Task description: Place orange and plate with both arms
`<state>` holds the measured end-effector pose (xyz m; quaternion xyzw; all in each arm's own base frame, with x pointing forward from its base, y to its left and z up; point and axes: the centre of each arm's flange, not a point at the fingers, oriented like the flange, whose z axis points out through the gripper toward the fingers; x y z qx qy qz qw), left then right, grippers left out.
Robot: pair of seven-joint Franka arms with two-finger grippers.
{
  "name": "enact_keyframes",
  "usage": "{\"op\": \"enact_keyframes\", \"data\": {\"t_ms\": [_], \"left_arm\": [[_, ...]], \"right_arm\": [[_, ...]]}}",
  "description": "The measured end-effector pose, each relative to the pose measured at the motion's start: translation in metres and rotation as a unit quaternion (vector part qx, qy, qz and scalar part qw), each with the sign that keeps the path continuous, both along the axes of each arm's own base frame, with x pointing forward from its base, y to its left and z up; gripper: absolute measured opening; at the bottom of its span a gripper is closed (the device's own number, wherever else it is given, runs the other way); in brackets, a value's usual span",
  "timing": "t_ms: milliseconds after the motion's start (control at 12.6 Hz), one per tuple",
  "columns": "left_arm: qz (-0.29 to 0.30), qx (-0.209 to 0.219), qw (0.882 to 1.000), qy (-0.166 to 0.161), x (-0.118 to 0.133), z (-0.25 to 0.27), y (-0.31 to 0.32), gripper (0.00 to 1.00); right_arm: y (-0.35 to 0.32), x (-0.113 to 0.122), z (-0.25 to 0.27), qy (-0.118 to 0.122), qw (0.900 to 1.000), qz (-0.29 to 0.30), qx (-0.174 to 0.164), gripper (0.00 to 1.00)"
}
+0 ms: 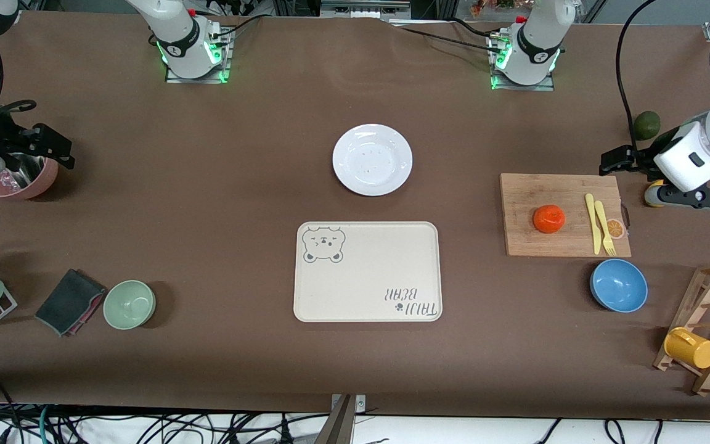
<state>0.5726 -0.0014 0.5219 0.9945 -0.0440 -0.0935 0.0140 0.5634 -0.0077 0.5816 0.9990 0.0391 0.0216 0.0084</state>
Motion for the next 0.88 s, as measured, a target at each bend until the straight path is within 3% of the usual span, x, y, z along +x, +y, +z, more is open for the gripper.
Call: {"op": "enact_keyframes", "data": {"t_ms": [558, 876], "left_arm": [[0.0, 0.0, 1.0, -0.001, 0.0001, 0.0005, 0.0001, 1.0], [0.0, 0.0, 1.0, -0.001, 0.0001, 0.0006, 0.0002, 1.0]], "right_arm": [[0.0002, -0.0001, -0.0001, 0.0, 1.0, 0.0, 0.0, 1.0], [0.0066, -0.0029, -0.0028, 0.014, 1.0, 0.005, 0.0, 1.0]]}}
